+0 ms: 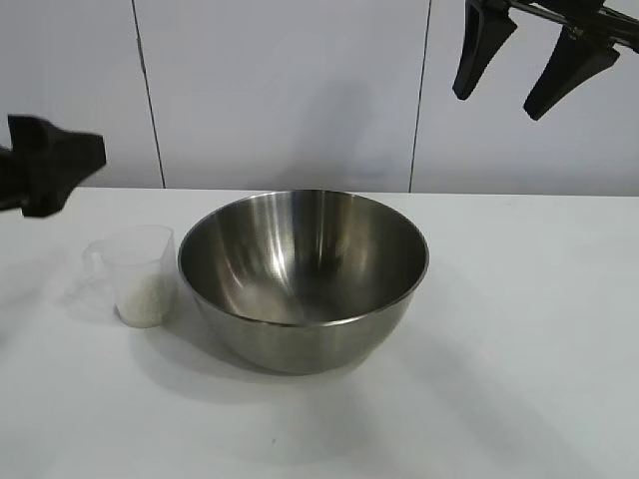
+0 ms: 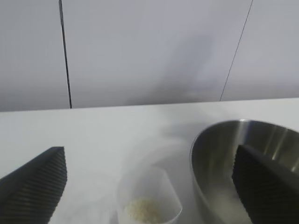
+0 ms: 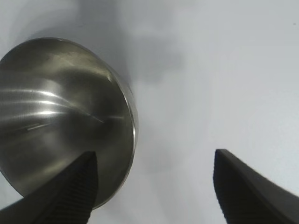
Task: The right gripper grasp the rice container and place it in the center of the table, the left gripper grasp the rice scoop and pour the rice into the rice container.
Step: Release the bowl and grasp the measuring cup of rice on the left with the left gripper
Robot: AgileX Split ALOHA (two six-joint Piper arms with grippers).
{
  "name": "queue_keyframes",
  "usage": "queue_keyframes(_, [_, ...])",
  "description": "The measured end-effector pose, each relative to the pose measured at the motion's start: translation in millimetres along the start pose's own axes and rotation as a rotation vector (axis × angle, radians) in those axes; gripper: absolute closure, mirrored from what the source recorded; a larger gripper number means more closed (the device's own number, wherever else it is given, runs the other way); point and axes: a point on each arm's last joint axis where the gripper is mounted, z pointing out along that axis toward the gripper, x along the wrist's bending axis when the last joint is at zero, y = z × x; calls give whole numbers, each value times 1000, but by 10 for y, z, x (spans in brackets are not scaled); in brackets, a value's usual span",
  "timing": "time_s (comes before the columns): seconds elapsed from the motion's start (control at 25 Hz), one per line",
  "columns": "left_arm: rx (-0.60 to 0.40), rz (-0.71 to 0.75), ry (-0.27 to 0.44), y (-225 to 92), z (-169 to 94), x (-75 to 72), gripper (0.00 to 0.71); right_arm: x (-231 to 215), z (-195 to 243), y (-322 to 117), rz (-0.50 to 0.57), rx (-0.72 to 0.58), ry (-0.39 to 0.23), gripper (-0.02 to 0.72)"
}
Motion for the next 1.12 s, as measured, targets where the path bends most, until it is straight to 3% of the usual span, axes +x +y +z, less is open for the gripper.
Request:
queue_keyframes(0.12, [19, -2, 51, -191, 78, 48, 19, 0, 0, 0, -6, 0, 0, 219])
queue_keyframes(0.32, [171, 4, 116, -562, 150, 112, 98, -1, 0, 0, -9, 0, -1, 219])
queue_keyframes(0.48, [196, 38, 126, -622, 155, 126, 112, -1, 0, 0, -12, 0, -1, 219])
queue_keyframes(0.68, [216, 73, 212, -678, 149, 210, 124, -1, 0, 0, -12, 0, -1, 219])
queue_keyframes(1.12, [267, 95, 203, -906, 422, 199, 169, -1, 0, 1, -12, -1, -1, 219])
